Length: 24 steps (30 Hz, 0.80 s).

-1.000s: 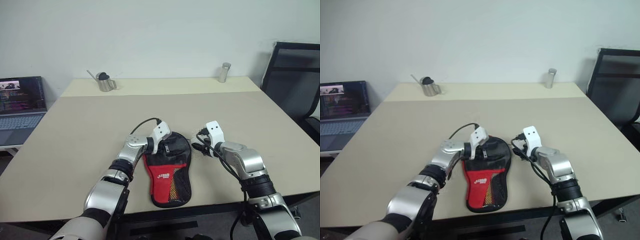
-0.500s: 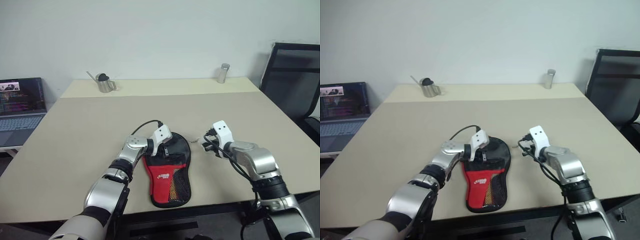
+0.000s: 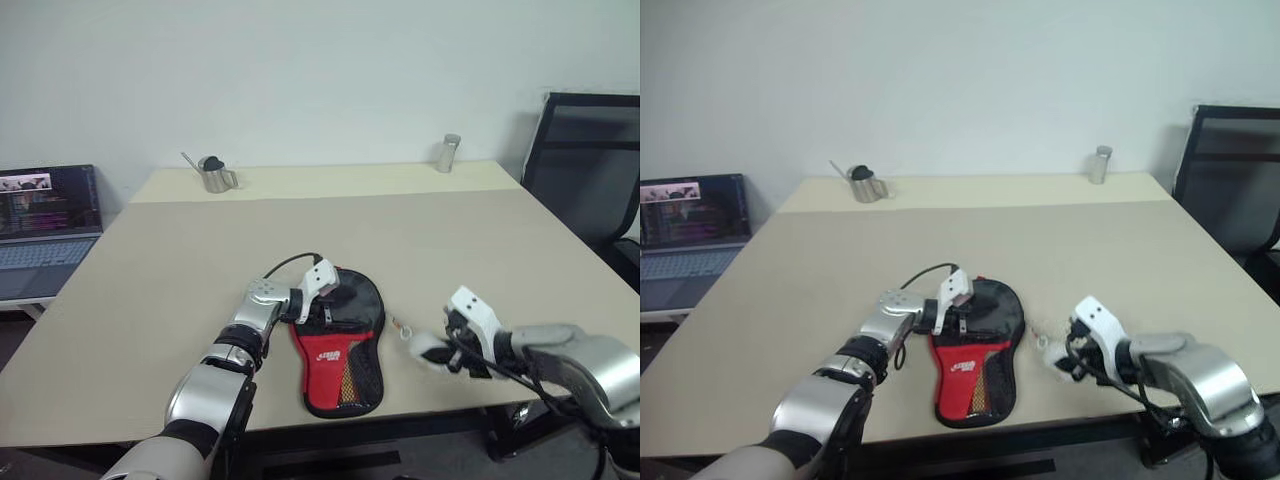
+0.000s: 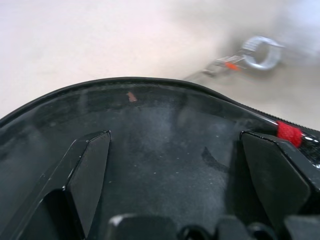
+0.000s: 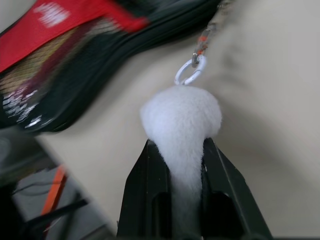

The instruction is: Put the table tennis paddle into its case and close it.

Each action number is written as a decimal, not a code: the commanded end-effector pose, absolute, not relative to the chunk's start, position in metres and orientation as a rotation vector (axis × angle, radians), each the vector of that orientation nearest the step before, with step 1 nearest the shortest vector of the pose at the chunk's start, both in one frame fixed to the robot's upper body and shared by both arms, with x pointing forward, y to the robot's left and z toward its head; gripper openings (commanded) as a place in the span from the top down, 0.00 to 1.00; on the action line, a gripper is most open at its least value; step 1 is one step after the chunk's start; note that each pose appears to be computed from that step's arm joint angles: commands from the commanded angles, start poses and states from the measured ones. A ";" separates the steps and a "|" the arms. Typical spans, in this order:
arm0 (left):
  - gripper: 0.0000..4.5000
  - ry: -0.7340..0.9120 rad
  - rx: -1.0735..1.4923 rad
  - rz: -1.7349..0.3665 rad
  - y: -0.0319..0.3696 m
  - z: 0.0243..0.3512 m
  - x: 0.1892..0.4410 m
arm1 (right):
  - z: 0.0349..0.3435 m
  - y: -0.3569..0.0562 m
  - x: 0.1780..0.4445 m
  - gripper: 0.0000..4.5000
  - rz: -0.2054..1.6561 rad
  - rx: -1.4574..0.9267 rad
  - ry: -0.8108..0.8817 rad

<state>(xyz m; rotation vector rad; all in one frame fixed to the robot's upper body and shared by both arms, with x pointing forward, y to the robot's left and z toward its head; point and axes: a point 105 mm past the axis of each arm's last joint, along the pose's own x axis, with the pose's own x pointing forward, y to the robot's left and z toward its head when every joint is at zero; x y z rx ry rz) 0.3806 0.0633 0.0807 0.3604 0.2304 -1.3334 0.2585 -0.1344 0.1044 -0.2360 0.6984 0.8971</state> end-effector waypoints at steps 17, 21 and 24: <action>0.00 0.432 0.429 -1.336 0.072 0.030 0.363 | 0.104 -0.111 0.150 0.95 1.269 -0.201 0.839; 0.00 0.429 0.429 -1.338 0.070 0.030 0.363 | 0.104 -0.102 0.146 0.95 1.302 -0.181 0.824; 0.00 0.425 0.426 -1.339 0.069 0.030 0.362 | 0.104 -0.098 0.155 0.95 1.278 -0.196 0.792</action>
